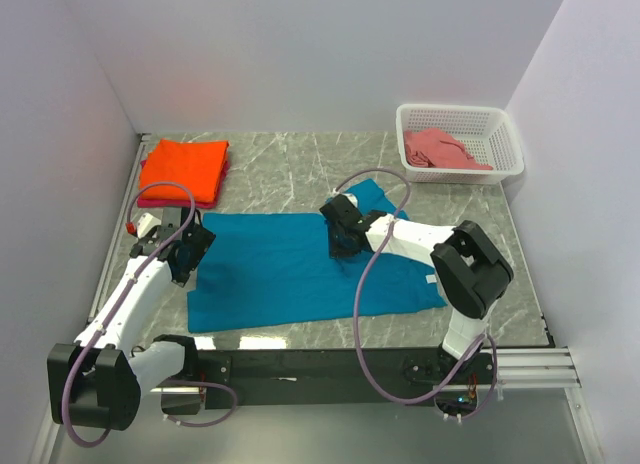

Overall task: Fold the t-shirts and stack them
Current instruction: Fold the tshirt

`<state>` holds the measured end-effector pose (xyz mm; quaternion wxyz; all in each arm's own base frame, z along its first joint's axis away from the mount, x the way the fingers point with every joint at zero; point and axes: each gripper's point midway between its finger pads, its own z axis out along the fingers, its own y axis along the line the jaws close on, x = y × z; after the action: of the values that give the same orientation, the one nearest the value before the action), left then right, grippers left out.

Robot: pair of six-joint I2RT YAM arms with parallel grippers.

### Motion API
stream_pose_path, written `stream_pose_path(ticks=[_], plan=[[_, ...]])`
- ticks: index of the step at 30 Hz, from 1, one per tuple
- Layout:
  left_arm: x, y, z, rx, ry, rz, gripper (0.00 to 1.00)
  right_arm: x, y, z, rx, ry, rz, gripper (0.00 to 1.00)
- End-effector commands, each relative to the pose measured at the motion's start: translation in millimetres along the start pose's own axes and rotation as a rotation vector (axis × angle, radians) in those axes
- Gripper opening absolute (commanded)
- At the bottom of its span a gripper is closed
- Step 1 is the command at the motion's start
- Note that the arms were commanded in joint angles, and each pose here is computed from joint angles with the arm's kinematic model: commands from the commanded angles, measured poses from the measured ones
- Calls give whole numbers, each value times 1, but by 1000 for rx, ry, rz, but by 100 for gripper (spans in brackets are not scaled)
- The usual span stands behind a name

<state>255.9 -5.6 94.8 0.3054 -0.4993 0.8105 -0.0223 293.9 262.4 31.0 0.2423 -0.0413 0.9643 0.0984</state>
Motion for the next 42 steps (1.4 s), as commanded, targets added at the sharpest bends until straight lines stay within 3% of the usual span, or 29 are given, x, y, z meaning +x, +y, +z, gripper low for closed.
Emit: stream_pose_path(ticks=[1, 3, 5, 6, 9, 12, 16, 24, 33, 42], plan=[[-11, -10, -4, 28, -31, -1, 99, -21, 23, -3, -75, -44, -26, 14], [-14, -14, -3, 27, -41, -3, 99, -24, 23, -4, -69, -43, -39, 25], [-18, -23, -1, 47, -49, -2, 99, -32, 28, -11, -85, -65, -46, 30], [-19, -28, 2, 47, -48, 0, 99, -35, 29, -15, -90, -73, -49, 44], [-26, -49, 12, 65, -58, 5, 100, -56, 29, -35, -100, -137, -24, 69], [-33, -72, 26, 81, -70, 29, 99, -75, 21, -55, -104, -201, 20, 79], [-39, -97, 48, 63, -66, 80, 98, -83, -2, -72, -70, -251, 56, 80], [-40, -120, 87, -19, -77, 138, 73, -50, -45, -92, -3, -273, 116, 79], [-28, -138, 117, -92, -94, 193, 67, -16, -74, -95, 47, -263, 153, 79], [-6, -115, 123, -262, -63, 233, 64, -8, -91, -96, 95, -276, 168, 79]])
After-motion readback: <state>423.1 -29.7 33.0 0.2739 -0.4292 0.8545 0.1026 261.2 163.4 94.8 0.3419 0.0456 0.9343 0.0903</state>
